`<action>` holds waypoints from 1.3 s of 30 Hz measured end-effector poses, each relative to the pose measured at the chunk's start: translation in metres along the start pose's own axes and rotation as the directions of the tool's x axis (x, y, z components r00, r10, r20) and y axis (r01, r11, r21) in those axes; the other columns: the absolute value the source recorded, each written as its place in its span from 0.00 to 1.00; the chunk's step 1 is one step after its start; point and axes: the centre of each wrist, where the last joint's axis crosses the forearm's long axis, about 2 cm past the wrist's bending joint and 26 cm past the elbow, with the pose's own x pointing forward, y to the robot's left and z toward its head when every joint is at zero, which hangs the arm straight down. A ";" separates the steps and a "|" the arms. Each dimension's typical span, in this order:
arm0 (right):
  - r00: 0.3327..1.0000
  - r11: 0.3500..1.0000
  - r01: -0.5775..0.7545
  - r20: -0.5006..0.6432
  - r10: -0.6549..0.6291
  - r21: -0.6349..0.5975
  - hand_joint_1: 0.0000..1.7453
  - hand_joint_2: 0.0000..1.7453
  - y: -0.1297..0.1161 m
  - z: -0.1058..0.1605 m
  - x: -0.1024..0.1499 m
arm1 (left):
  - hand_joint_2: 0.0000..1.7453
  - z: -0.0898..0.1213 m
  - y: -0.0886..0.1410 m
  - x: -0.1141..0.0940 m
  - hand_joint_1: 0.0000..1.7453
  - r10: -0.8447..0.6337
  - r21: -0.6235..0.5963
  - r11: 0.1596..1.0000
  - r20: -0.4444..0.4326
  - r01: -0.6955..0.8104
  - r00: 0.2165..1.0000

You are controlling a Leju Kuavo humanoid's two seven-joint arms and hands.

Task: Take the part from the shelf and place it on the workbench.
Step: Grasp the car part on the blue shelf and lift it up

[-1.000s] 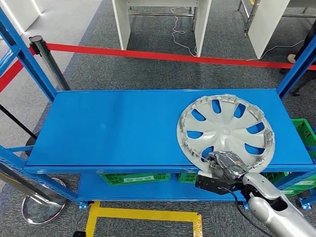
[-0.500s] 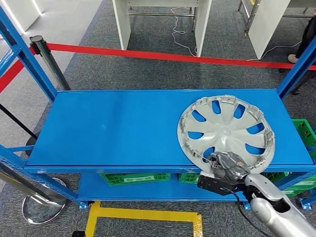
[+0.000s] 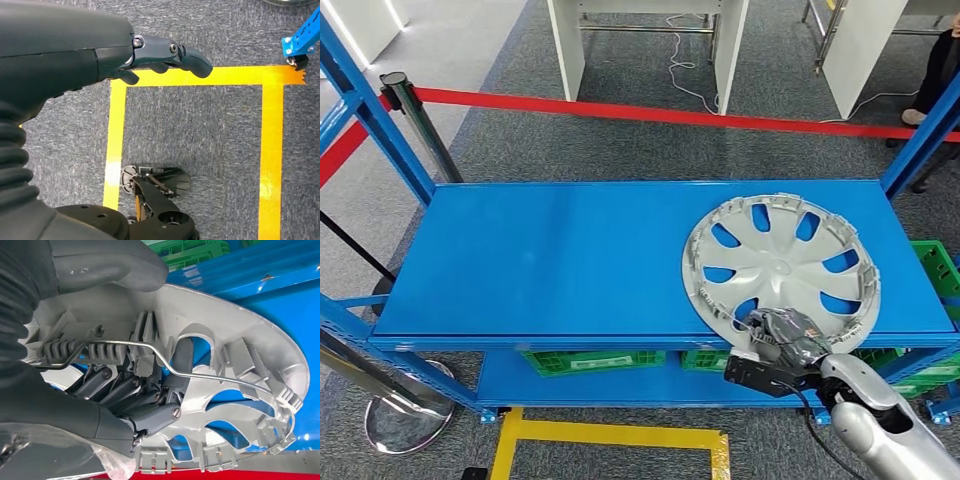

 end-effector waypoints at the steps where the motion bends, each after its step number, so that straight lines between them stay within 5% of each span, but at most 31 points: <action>1: 1.000 1.000 0.000 0.002 0.000 -0.001 1.00 1.00 0.000 0.000 0.000 | 1.00 0.000 0.000 0.000 0.00 0.001 0.002 1.000 0.000 -0.001 1.000; 12: 1.000 0.999 0.002 0.028 0.000 -0.048 1.00 1.00 -0.008 -0.002 -0.003 | 1.00 -0.001 0.005 -0.001 0.00 -0.024 0.048 0.999 -0.013 0.025 1.000; 39: 0.996 0.961 0.014 0.094 0.012 -0.278 1.00 1.00 -0.081 -0.049 -0.002 | 1.00 -0.004 0.009 0.002 0.00 -0.036 0.073 0.997 -0.041 0.039 0.998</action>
